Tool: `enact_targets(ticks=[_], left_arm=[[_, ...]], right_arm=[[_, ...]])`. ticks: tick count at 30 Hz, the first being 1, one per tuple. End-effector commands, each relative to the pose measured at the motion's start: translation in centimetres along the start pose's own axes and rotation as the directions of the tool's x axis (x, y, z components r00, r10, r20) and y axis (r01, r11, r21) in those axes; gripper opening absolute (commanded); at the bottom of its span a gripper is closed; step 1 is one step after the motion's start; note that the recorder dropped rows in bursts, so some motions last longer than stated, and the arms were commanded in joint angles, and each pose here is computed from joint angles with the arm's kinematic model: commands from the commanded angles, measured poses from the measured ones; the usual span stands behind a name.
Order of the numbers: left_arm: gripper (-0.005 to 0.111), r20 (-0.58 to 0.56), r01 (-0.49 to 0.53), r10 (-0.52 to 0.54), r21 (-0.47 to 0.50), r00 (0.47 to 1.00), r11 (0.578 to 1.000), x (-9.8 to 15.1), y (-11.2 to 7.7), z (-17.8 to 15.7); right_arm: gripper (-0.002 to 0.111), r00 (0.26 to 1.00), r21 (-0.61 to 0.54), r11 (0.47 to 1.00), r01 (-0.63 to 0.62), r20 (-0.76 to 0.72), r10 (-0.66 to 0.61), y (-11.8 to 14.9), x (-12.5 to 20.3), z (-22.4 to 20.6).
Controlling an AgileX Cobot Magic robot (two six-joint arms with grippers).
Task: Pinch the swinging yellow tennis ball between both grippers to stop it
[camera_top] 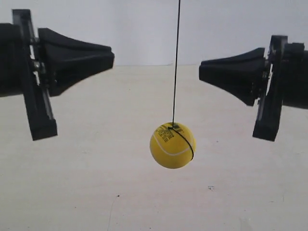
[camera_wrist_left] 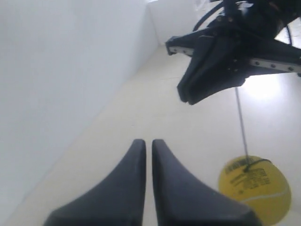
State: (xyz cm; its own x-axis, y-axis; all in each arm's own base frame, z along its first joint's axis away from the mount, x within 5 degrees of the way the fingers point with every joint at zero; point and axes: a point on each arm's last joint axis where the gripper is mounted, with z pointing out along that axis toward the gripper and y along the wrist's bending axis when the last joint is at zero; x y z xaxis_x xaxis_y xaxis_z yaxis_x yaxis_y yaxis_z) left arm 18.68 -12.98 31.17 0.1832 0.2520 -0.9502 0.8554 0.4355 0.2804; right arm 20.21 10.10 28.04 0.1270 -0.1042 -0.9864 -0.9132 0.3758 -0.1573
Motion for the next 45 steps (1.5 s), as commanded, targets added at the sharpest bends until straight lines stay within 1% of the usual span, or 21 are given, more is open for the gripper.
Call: enact_targets(ticks=[1,2,3,4,5,7,8,9,12,14,15,17,20,22,23,28,30,33,38,42,45], left_arm=[[0.005,0.013,-0.012,0.016,-0.282,1.0,0.959,-3.3,0.3,-4.2],[0.005,0.016,-0.012,0.018,-0.307,1.0,0.951,-3.5,0.3,-4.6],[0.005,0.036,-0.014,0.03,-0.374,0.999,0.927,-4.5,0.1,-6.0],[0.005,0.045,0.001,0.022,-0.453,0.999,0.892,-5.1,0.1,-7.4],[0.005,0.054,0.011,0.018,-0.497,0.998,0.867,-5.4,0.0,-8.3],[0.005,0.077,0.032,0.02,-0.622,0.997,0.783,-6.2,-0.3,-10.9],[0.005,0.098,0.035,0.043,-0.683,0.994,0.729,-6.8,-0.8,-12.7],[0.005,0.112,0.039,0.058,-0.707,0.992,0.706,-7.2,-1.1,-13.6],[0.005,0.157,0.043,0.112,-0.741,0.981,0.67,-8.0,-2.3,-15.7],[0.005,0.244,0.073,0.178,-0.757,0.953,0.649,-8.8,-4.3,-18.3],[0.005,0.281,0.077,0.22,-0.762,0.934,0.643,-9.0,-5.5,-19.6],[0.005,0.324,0.087,0.272,-0.772,0.906,0.63,-8.4,-7.4,-21.3],[0.005,0.389,0.12,0.315,-0.773,0.866,0.623,-7.1,-9.5,-23.1],[0.005,0.402,0.137,0.288,-0.755,0.869,0.641,-6.6,-9.5,-22.6],[0.005,0.405,0.132,0.283,-0.742,0.869,0.658,-6.4,-9.5,-22.3],[0.005,0.391,0.144,0.233,-0.728,0.89,0.67,-5.0,-9.2,-21.3],[0.005,0.38,0.143,0.219,-0.726,0.899,0.672,-4.4,-9.1,-20.9],[0.005,0.388,0.165,0.189,-0.715,0.902,0.68,-3.9,-9.0,-20.6],[0.005,0.366,0.163,0.162,-0.711,0.916,0.684,-2.8,-8.9,-19.9],[0.005,0.363,0.162,0.159,-0.711,0.918,0.684,-2.6,-8.9,-19.8],[0.005,0.367,0.156,0.164,-0.7,0.916,0.697,-2.7,-9.0,-19.8]], right_arm=[[0.0,0.995,0.231,0.968,0.098,0.013,-0.104,-0.8,-5.5,-1.6],[0.0,0.993,0.273,0.956,0.107,0.013,-0.116,-0.7,-6.3,-2.1],[0.0,0.99,0.37,0.92,0.127,0.008,-0.14,-0.4,-8.0,-3.3],[0.0,0.983,0.444,0.881,0.164,0.004,-0.185,0.2,-9.4,-4.4],[0.0,0.978,0.48,0.858,0.181,0.002,-0.207,0.6,-10.1,-5.0],[0.0,0.958,0.561,0.794,0.234,0.006,-0.287,2.2,-11.8,-6.7],[0.0,0.938,0.612,0.752,0.243,0.049,-0.343,3.4,-13.1,-7.9],[0.0,0.924,0.643,0.724,0.25,0.066,-0.378,3.9,-13.8,-8.6],[0.0,0.879,0.707,0.664,0.243,0.128,-0.459,5.9,-15.4,-10.4],[0.0,0.844,0.748,0.614,0.251,0.141,-0.518,8.1,-16.4,-12.0],[0.0,0.849,0.771,0.595,0.229,0.14,-0.509,8.6,-16.5,-12.7],[0.0,0.86,0.817,0.55,0.174,0.146,-0.489,9.8,-16.6,-14.1],[0.0,0.844,0.845,0.512,0.151,0.159,-0.511,11.5,-16.7,-15.6],[0.0,0.818,0.847,0.503,0.171,0.163,-0.551,13.2,-16.1,-16.2],[0.0,0.811,0.847,0.504,0.17,0.171,-0.56,13.8,-15.6,-16.5],[0.0,0.799,0.857,0.488,0.164,0.174,-0.575,15.7,-12.3,-17.2],[0.0,0.814,0.851,0.502,0.156,0.178,-0.553,15.5,-11.4,-16.9],[0.0,0.837,0.838,0.54,0.082,0.236,-0.493,15.2,-11.0,-16.8],[0.0,0.872,0.828,0.557,0.06,0.228,-0.432,14.4,-9.4,-16.2],[0.0,0.877,0.812,0.584,0.007,0.276,-0.394,14.4,-9.2,-16.2],[0.0,0.875,0.795,0.605,-0.037,0.318,-0.364,14.4,-9.2,-16.2]])
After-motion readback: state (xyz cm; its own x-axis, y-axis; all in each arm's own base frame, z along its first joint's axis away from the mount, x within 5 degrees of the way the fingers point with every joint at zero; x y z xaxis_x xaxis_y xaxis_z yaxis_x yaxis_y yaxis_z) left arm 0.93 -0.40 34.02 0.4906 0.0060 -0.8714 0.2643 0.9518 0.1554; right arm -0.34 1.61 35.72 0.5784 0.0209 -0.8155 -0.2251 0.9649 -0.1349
